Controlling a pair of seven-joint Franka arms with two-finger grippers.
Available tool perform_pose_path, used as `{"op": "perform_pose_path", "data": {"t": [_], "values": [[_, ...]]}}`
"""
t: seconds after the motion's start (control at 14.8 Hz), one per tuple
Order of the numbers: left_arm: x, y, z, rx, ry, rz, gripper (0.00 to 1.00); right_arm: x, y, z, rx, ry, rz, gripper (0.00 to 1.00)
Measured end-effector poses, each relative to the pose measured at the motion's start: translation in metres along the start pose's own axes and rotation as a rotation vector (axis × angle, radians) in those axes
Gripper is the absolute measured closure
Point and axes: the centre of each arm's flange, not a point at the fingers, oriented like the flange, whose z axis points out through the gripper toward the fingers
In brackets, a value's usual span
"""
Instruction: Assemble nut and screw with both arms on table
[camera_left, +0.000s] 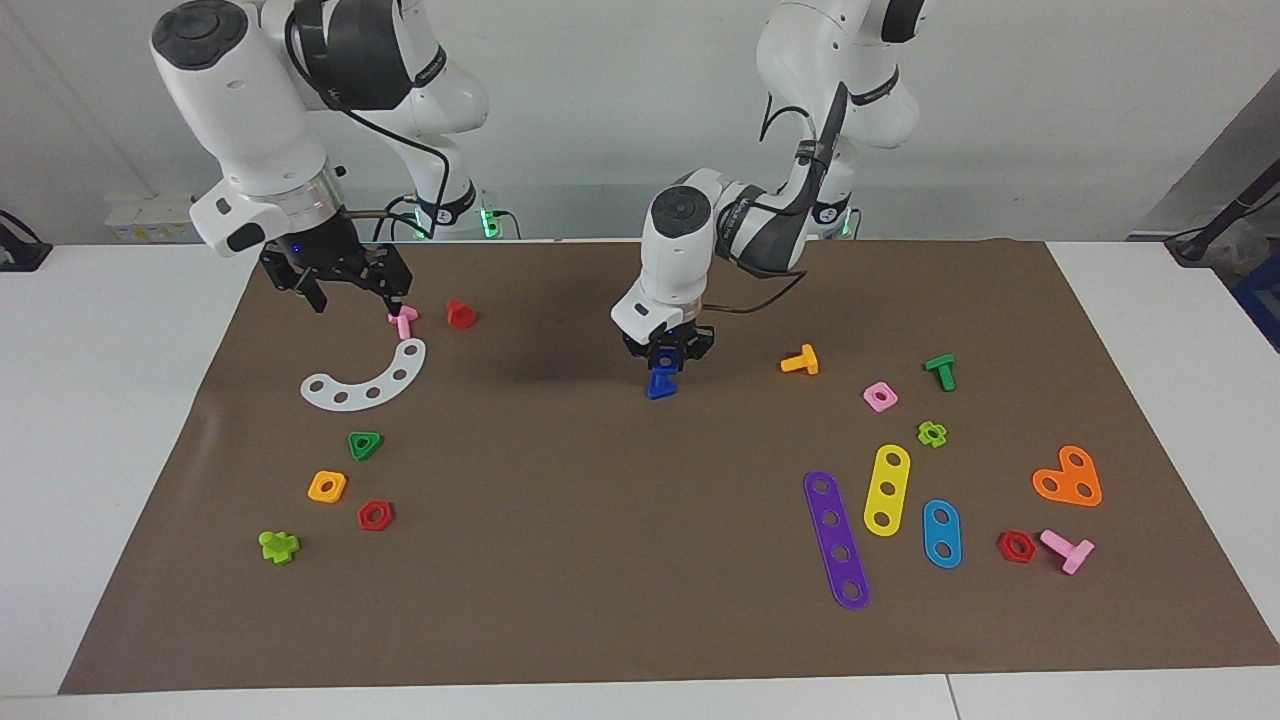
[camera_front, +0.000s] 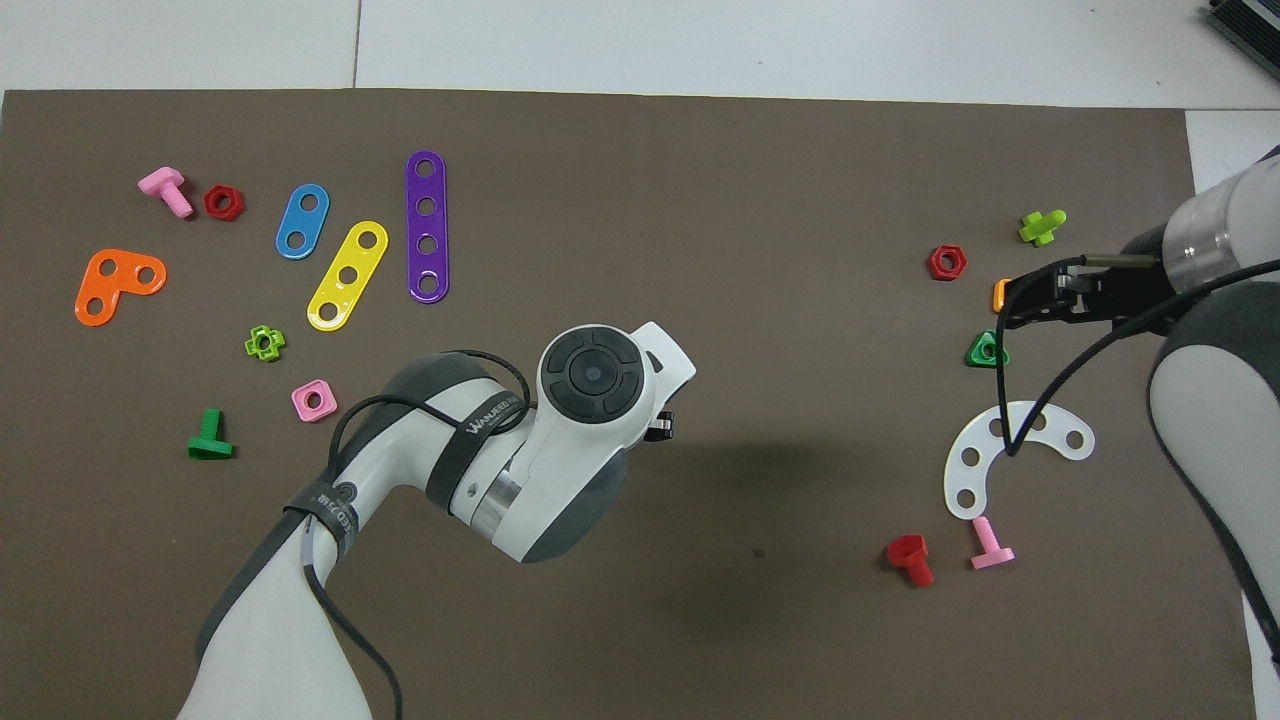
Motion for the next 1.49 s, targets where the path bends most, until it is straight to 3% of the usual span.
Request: {"op": "perform_pose_path", "data": {"t": [0.61,1.02,1.49], "values": [[0.002,0.001,0.003,-0.025,0.039,-0.031,0.53,0.0,0.0,0.0,0.0,0.0,0.0,0.0],[-0.006,-0.006,0.031,-0.037,0.062,-0.035,0.53,0.0,0.0,0.0,0.0,0.0,0.0,0.0],[-0.01,-0.004,0.035,-0.034,0.057,-0.031,0.53,0.0,0.0,0.0,0.0,0.0,0.0,0.0]]}}
